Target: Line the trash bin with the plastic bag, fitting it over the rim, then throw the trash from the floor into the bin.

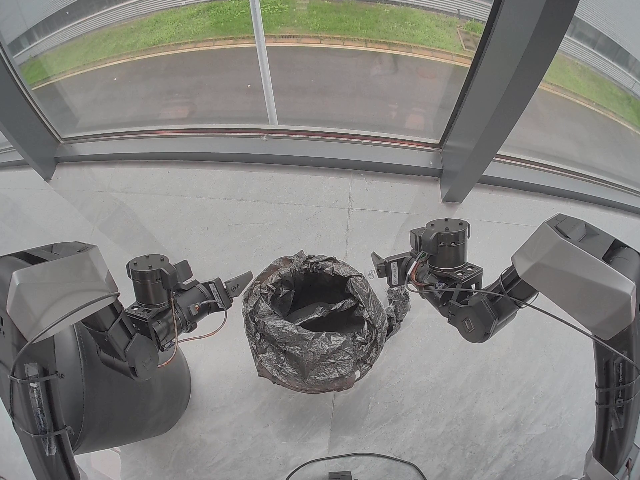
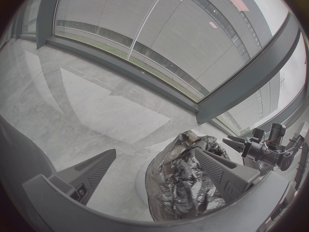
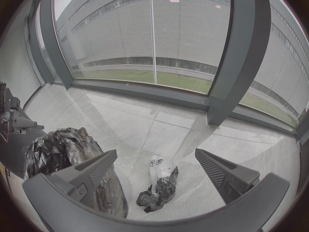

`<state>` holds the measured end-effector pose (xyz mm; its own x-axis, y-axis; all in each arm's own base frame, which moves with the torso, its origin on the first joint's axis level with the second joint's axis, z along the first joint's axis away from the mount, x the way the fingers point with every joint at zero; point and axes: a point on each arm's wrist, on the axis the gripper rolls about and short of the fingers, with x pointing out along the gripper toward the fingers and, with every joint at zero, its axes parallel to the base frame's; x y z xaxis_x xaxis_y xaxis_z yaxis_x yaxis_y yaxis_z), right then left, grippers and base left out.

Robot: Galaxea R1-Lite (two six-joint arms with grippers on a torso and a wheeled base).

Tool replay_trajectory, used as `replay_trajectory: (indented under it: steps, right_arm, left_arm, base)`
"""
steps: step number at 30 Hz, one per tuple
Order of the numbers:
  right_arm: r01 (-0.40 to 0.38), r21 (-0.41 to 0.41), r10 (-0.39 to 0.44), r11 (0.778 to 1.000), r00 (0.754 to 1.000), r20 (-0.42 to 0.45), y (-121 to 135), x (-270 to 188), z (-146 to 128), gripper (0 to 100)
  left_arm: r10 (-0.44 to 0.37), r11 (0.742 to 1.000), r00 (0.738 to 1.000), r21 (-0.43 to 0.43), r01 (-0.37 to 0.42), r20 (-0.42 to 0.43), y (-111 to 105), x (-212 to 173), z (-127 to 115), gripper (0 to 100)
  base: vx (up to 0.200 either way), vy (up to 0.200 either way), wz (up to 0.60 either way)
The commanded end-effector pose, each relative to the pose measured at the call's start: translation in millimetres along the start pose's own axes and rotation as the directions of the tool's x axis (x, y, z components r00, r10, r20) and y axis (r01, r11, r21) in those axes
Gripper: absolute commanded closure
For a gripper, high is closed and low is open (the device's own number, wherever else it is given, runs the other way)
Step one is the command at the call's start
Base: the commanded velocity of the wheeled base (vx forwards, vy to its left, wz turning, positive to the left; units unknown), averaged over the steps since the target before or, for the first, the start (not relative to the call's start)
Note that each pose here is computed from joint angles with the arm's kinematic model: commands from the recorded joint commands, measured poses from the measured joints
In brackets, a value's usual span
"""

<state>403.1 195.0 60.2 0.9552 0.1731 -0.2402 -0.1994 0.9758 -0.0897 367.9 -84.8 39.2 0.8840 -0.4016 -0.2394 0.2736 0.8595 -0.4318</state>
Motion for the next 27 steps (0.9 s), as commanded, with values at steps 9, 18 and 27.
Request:
replay_trajectory:
  steps: [9, 18, 27]
  right_arm:
    - [-0.025, -0.005, 0.025, 1.0, 0.999, 0.034, 5.4, -23.8, 21.3, 0]
    - [-0.008, 0.018, 0.007, 1.0, 0.999, 0.031, 0.4, -10.8, 13.4, 0]
    - [-0.027, 0.176, 0.015, 0.984, 0.998, 0.068, -1.7, -14.2, 14.2, 0]
  left_arm:
    - [-0.009, 0.999, 1.0, 0.046, 0.009, 0.011, -24.1, -41.8, 16.9, 0]
    - [-0.017, 0.999, 1.0, 0.052, 0.017, 0.0, -40.3, -58.7, 15.7, 0]
    - [-0.18, 0.982, 0.982, 0.046, 0.182, -0.049, -89.8, -65.0, 5.1, 0]
  base:
    - [0.0, 0.0, 0.0]
    - [0.0, 0.0, 0.0]
    - [0.0, 0.0, 0.0]
